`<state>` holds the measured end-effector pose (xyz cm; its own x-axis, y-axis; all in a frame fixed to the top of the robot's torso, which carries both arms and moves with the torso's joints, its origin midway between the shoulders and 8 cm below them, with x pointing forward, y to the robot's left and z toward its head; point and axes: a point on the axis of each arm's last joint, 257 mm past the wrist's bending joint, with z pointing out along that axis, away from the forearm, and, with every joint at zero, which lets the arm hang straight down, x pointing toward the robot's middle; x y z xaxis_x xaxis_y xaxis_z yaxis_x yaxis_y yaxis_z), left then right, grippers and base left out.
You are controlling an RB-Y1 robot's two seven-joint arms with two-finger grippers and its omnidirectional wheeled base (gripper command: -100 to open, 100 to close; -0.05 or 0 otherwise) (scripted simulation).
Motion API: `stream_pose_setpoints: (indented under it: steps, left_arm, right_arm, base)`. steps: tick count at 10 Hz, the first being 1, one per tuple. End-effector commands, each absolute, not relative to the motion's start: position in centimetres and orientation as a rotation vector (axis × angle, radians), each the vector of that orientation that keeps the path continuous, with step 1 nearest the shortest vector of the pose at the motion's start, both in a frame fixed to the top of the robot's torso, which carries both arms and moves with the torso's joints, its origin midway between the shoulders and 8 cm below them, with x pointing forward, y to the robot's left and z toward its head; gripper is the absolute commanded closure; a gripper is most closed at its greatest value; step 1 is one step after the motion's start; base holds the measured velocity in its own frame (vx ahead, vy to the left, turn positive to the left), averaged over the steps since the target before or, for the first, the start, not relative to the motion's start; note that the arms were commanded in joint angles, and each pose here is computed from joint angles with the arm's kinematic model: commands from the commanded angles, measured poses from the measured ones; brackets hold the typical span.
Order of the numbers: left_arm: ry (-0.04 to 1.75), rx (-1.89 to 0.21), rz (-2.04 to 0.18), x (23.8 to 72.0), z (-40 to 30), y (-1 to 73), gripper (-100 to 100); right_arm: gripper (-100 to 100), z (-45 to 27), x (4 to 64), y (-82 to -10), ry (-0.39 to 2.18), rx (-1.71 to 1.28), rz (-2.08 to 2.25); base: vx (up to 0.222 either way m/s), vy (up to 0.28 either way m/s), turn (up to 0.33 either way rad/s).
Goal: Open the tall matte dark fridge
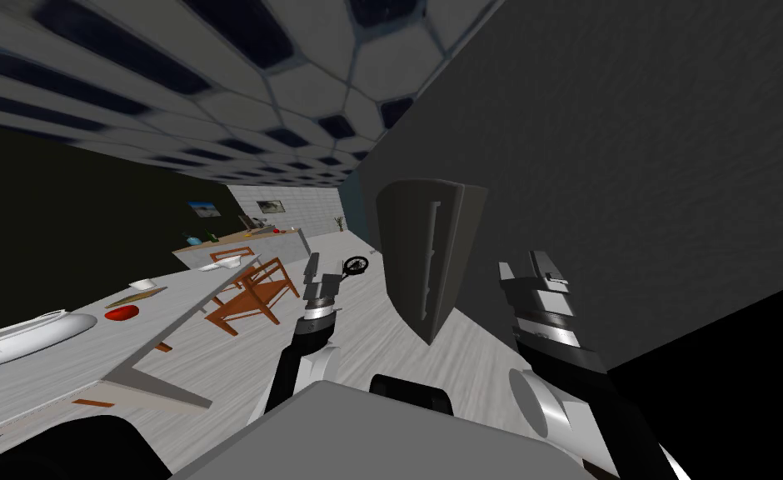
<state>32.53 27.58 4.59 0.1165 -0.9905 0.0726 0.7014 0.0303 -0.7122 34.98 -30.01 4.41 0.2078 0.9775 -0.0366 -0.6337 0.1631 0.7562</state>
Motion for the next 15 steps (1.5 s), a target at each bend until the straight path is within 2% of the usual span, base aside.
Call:
stream_pose_setpoints:
  steps: [1,9,10,15]
  left_arm:
    - [0.521,-0.699,-1.399,32.5,4.6,27.6,0]
    - [0.521,-0.699,-1.399,32.5,4.6,27.6,0]
    - [0.521,-0.699,-1.399,32.5,4.6,27.6,0]
    - [0.522,-0.700,-1.399,32.5,4.6,27.6,0]
  right_arm:
    - [0,4.4,35.0,-30.0,0.609,0.694,1.256]
    - [0,4.4,35.0,-30.0,0.609,0.693,1.256]
    - [-100,4.7,35.2,-29.3,0.647,0.647,1.241]
    - [-100,6.1,35.8,-25.9,0.776,0.403,1.123]
  base:
    - [0.000,0.000,0.000]
    - [0.000,0.000,0.000]
    - [0.008,0.000,0.004]
    - [0.010,-0.005,0.009]
